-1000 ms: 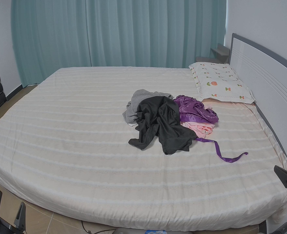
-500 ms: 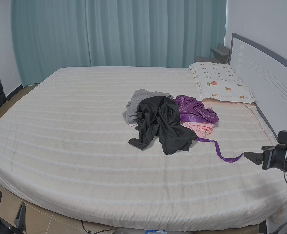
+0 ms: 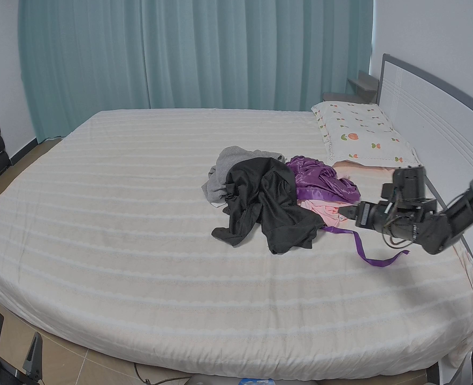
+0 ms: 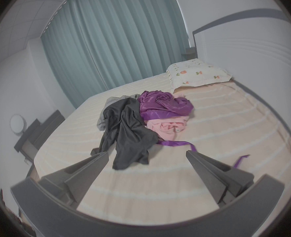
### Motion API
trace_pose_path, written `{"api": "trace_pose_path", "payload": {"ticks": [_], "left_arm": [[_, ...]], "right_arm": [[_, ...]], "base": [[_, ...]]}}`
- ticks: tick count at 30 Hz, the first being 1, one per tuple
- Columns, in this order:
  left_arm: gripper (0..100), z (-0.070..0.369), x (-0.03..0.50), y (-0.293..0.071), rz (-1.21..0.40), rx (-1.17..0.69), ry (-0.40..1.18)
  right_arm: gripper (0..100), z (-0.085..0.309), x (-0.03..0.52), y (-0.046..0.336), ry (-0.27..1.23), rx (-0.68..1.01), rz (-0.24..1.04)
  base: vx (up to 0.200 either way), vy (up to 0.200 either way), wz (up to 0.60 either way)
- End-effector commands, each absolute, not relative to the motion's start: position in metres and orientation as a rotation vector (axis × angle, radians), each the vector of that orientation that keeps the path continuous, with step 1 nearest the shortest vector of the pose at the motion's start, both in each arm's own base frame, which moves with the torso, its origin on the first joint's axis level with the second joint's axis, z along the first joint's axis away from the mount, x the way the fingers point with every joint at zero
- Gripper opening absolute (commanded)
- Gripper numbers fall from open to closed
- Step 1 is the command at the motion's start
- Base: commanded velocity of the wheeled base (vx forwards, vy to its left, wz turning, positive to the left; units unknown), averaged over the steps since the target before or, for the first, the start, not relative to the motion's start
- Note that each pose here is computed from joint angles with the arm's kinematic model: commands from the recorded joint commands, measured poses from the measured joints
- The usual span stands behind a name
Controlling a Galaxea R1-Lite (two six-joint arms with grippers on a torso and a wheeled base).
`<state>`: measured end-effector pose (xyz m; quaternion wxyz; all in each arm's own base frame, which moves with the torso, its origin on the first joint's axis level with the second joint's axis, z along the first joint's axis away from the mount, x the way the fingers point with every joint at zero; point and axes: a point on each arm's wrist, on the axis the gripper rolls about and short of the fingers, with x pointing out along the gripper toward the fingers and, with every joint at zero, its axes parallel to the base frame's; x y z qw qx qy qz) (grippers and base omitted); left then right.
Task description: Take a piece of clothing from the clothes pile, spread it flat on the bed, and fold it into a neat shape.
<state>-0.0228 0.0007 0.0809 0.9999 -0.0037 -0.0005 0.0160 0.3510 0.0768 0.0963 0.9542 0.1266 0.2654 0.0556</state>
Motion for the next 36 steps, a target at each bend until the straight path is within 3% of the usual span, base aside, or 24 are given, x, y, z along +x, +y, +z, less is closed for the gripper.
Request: {"api": "trace_pose_path", "payload": {"ticks": [1, 8, 22, 23, 36], "left_arm": [[100, 0.076, -0.023, 0.001, 0.032, -0.008, -0.002], [100, 0.076, -0.023, 0.001, 0.032, -0.008, -0.002], [100, 0.076, -0.023, 0.001, 0.032, -0.008, -0.002], [100, 0.076, -0.023, 0.001, 0.032, -0.008, -0.002], [100, 0.076, -0.023, 0.001, 0.032, -0.008, -0.002]], "right_arm": [[100, -0.007, 0.431, 0.138, 0.613, 0.362, 0.078], [100, -0.043, 0.448, 0.156, 0.658, 0.377, 0.07], [100, -0.052, 0.456, 0.157, 0.636, 0.375, 0.043], [0, -0.056, 0.459, 0.157, 0.632, 0.377, 0.042], [0, -0.046, 0.468, 0.161, 0.575, 0.49, 0.037]], "base": [[0.0, 0.0, 0.0], [0.0, 0.0, 0.0], [0.0, 0.0, 0.0], [0.0, 0.0, 0.0], [0.0, 0.0, 0.0]]}}
